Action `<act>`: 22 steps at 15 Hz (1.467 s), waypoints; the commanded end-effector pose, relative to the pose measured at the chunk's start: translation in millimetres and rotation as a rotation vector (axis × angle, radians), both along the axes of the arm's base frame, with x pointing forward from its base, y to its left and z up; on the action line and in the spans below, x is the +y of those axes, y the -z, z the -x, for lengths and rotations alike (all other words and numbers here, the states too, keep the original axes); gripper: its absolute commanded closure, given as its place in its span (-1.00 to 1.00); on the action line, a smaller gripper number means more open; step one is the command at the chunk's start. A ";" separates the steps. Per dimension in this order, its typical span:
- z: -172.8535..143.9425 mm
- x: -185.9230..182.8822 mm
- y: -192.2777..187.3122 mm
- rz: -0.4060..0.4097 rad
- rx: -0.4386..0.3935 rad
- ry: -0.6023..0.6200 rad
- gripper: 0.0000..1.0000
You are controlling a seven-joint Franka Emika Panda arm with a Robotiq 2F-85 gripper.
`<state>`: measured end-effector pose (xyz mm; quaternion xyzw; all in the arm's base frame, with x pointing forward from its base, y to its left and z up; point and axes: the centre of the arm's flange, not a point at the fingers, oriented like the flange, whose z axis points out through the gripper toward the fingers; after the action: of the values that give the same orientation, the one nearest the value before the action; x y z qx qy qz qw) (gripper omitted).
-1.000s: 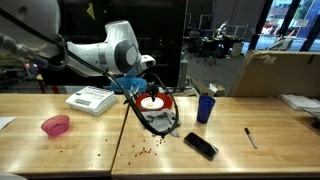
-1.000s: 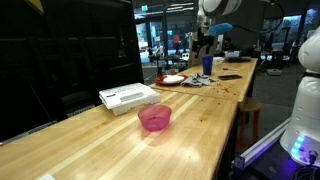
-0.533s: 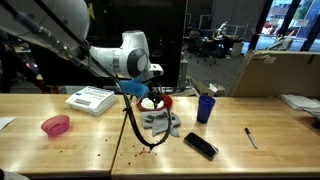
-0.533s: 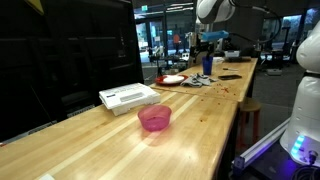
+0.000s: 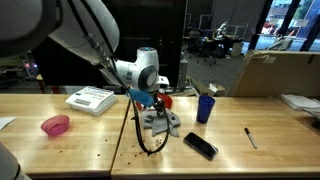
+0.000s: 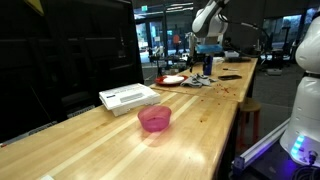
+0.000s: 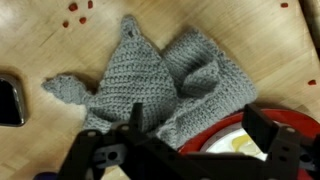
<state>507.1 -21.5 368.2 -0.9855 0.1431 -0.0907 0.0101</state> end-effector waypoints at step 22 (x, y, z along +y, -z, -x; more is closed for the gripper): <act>-25.9 -7.0 30.6 0.138 -0.059 -0.048 -1.00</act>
<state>526.2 -22.4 348.4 -0.9848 0.1121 -0.1235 -0.0481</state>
